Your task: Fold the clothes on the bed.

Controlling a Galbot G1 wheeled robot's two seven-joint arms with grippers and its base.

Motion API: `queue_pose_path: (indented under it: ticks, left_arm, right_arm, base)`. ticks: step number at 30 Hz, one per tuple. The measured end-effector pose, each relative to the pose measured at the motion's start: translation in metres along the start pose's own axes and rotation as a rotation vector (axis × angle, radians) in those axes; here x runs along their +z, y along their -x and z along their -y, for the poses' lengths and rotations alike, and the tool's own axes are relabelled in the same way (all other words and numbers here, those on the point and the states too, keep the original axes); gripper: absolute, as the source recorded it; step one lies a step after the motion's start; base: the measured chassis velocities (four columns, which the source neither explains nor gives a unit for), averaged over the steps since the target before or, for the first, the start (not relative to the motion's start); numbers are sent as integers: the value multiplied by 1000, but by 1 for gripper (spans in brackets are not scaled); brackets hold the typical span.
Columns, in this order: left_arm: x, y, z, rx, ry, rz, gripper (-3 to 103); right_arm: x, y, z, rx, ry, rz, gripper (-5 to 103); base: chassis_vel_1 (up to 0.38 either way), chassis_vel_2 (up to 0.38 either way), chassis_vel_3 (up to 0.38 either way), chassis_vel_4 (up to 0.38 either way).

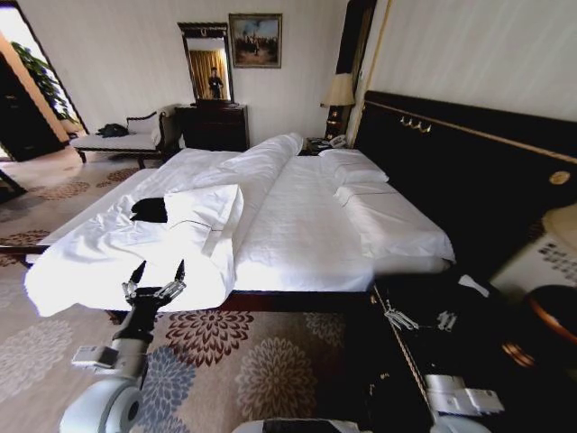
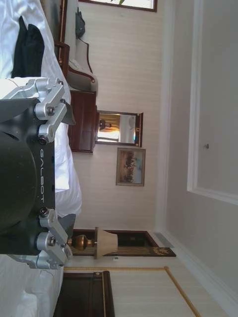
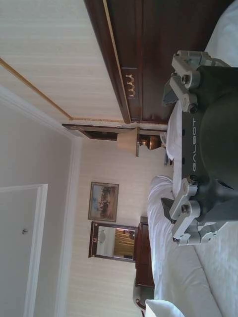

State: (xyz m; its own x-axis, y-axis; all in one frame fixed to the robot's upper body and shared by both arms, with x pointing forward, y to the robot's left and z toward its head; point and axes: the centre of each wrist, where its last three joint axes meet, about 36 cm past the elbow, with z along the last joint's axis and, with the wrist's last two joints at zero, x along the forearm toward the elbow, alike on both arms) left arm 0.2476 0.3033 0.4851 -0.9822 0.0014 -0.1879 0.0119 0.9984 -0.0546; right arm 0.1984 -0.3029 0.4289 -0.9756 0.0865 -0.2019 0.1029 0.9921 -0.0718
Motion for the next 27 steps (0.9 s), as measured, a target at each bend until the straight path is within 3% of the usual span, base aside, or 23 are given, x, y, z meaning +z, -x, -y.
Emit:
queue_pose_path:
  ticks: [27]
  left_arm:
    - [7, 4, -4, -9, -5, -7, 100]
  right_arm:
    - [11, -1, -2, -15, 7, -10, 100]
  base:
    - [-146, 144, 148, -144]
